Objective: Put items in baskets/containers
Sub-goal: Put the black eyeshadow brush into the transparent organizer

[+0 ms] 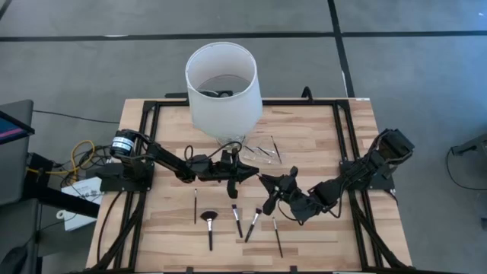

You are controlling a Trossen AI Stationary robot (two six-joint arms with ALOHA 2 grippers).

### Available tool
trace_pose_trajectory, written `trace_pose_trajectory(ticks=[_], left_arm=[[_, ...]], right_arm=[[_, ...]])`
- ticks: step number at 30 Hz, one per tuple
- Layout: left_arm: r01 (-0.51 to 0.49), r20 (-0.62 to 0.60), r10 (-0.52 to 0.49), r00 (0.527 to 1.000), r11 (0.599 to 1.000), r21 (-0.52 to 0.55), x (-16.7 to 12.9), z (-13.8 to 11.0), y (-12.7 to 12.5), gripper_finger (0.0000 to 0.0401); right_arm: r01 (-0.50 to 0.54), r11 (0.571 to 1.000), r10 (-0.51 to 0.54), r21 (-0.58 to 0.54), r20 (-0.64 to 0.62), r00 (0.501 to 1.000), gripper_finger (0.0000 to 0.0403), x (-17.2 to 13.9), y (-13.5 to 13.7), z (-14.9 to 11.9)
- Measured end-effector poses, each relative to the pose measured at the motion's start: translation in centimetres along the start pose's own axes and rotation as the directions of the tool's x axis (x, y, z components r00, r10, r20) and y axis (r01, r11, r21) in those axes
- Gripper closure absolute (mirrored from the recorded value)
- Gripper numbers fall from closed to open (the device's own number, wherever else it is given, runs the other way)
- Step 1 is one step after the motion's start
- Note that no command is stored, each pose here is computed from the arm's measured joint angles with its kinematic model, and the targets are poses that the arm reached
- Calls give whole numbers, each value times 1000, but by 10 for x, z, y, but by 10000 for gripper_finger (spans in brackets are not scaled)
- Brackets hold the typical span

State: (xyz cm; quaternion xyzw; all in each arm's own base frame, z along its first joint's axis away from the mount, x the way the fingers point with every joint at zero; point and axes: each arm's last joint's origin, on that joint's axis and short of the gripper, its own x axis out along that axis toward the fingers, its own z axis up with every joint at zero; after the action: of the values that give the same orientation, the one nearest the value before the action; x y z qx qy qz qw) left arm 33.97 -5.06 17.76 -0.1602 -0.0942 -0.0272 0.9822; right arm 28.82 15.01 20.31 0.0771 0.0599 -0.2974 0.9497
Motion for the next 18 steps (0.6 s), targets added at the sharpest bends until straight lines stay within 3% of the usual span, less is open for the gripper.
trace_pose_trajectory(ticks=[5, 9, 14, 18], left_arm=[[-13, 6, 12, 1000, 994, 110, 0, 14, 0, 391], [-99, -56, 114, 992, 972, 212, -4, 34, 7, 392], [-237, -137, 310, 941, 891, 387, -17, 60, 16, 392], [-297, -148, 403, 903, 836, 462, -25, 72, 19, 391]], right_arm=[[3, 998, -5, -67, -27, 1000, 327, -9, -8, 9], [0, 998, -1, -62, -17, 1000, 312, -22, -17, 29], [-7, 999, 7, -43, 4, 1000, 303, -42, -30, 54], [-21, 1000, 21, -23, 10, 1000, 302, -48, -35, 63]])
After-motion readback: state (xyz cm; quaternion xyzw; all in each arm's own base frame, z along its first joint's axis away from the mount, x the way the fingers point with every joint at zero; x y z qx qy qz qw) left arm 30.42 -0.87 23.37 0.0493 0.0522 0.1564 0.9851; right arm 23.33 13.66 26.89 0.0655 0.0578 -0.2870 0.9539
